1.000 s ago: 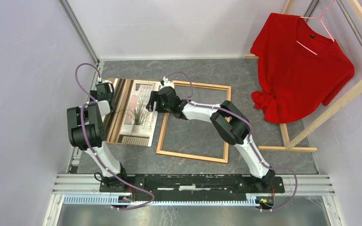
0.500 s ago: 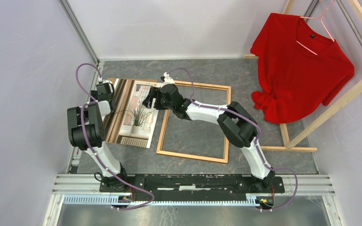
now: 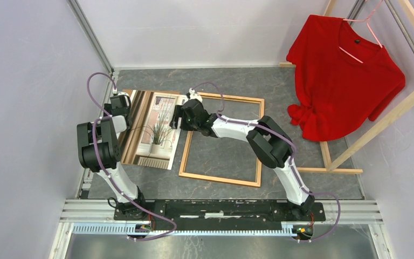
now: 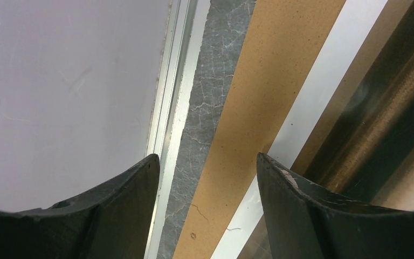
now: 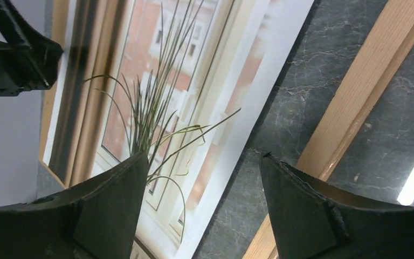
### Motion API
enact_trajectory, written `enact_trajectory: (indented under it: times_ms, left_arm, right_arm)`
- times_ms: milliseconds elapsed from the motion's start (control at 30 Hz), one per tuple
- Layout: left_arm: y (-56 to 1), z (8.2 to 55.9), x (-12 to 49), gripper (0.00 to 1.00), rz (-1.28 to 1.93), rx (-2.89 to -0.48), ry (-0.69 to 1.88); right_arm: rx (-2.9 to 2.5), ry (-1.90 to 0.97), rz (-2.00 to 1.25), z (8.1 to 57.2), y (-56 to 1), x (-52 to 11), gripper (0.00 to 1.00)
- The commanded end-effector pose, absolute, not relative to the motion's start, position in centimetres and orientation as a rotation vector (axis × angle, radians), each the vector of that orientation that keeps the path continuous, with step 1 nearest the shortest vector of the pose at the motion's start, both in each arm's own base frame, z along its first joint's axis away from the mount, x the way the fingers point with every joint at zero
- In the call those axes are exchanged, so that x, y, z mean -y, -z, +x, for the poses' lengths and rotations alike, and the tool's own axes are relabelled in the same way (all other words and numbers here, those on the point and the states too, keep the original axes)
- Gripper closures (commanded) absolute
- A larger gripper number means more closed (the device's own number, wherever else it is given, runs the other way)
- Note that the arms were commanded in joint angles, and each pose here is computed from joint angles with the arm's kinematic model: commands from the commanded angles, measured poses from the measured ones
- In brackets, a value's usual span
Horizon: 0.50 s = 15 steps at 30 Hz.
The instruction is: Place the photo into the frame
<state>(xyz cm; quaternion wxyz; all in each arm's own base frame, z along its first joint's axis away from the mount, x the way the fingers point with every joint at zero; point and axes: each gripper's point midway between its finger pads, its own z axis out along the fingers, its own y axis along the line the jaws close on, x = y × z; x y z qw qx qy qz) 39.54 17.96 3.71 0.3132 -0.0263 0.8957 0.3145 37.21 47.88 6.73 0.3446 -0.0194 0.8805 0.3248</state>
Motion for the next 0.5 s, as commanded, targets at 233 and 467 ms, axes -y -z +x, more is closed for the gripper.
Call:
enact_trajectory:
  times_ms: [233, 467]
  left_arm:
    - [0.6, 36.6, -15.5, 0.26, 0.064, -2.559, -0.712]
    - [0.6, 36.8, -15.3, 0.27, 0.073, -2.555, -0.693]
  right_arm:
    - [-2.354, -0.716, 0.010, 38.7, -3.7, -47.8, 0.18]
    - [-2.344, -0.741, 0.053, 39.0, -2.7, -48.2, 0.19]
